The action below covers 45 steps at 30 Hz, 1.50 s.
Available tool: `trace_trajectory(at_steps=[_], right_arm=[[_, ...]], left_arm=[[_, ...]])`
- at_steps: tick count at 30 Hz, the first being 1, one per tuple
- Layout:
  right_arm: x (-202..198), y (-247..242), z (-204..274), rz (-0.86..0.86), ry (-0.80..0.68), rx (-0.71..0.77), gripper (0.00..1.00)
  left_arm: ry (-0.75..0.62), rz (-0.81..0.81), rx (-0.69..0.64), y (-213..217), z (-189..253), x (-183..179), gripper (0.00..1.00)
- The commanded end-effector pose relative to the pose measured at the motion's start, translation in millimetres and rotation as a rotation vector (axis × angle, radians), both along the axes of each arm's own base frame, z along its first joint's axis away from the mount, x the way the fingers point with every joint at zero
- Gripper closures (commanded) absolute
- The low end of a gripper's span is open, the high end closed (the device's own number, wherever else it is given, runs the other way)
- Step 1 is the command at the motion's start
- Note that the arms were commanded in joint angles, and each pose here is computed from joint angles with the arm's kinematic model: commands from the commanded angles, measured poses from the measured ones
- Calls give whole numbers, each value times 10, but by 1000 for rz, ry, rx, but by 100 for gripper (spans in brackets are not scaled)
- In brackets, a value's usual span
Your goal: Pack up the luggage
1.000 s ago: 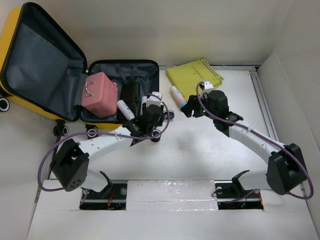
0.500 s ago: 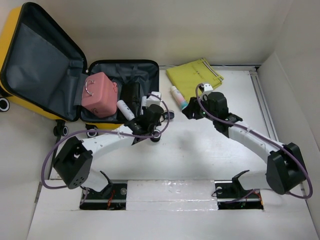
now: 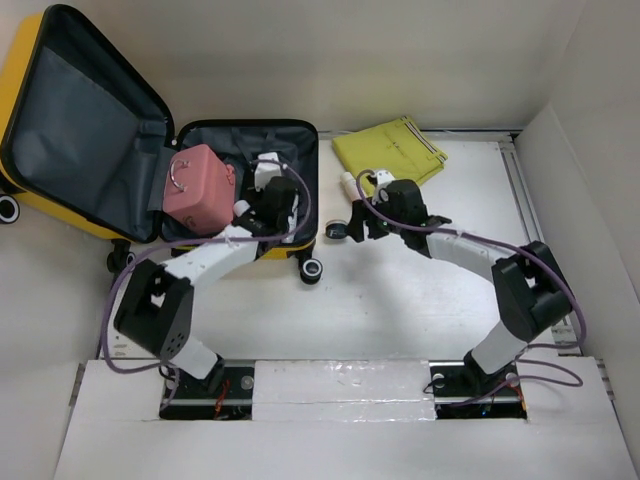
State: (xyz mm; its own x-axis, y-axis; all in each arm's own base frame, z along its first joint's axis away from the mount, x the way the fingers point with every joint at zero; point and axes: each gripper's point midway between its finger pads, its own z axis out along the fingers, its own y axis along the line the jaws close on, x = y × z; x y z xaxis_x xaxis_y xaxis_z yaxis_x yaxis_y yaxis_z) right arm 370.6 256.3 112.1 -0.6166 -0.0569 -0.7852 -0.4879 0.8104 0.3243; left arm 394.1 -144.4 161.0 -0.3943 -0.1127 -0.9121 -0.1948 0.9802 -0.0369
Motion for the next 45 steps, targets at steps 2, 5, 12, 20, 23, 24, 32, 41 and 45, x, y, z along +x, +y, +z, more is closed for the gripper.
trace_trajectory(at_steps=[2, 5, 12, 20, 23, 24, 32, 41, 45], right_arm=[[150, 243, 288, 144, -150, 1, 22], [264, 240, 176, 180, -146, -55, 19], [293, 280, -197, 318, -52, -123, 12], [377, 480, -284, 388, -43, -99, 12], [388, 549, -322, 409, -39, -71, 12], [384, 547, -388, 410, -26, -75, 14], [314, 536, -534, 404, 7, -61, 71], [295, 273, 33, 287, -87, -28, 100], [230, 138, 368, 223, -138, -33, 100]], left_arm=[[-4, 74, -83, 210, -69, 452, 100], [53, 120, -83, 388, -295, 700, 100], [112, 124, -108, 445, -611, 788, 100], [104, 107, -132, 447, -589, 776, 61], [98, 111, -143, 465, -554, 714, 51], [84, 101, -155, 469, -492, 652, 45], [-151, -42, -335, 99, 504, 299, 23], [-252, -224, -444, -268, 1010, -94, 23], [-265, -273, -468, -293, 1137, -222, 23]])
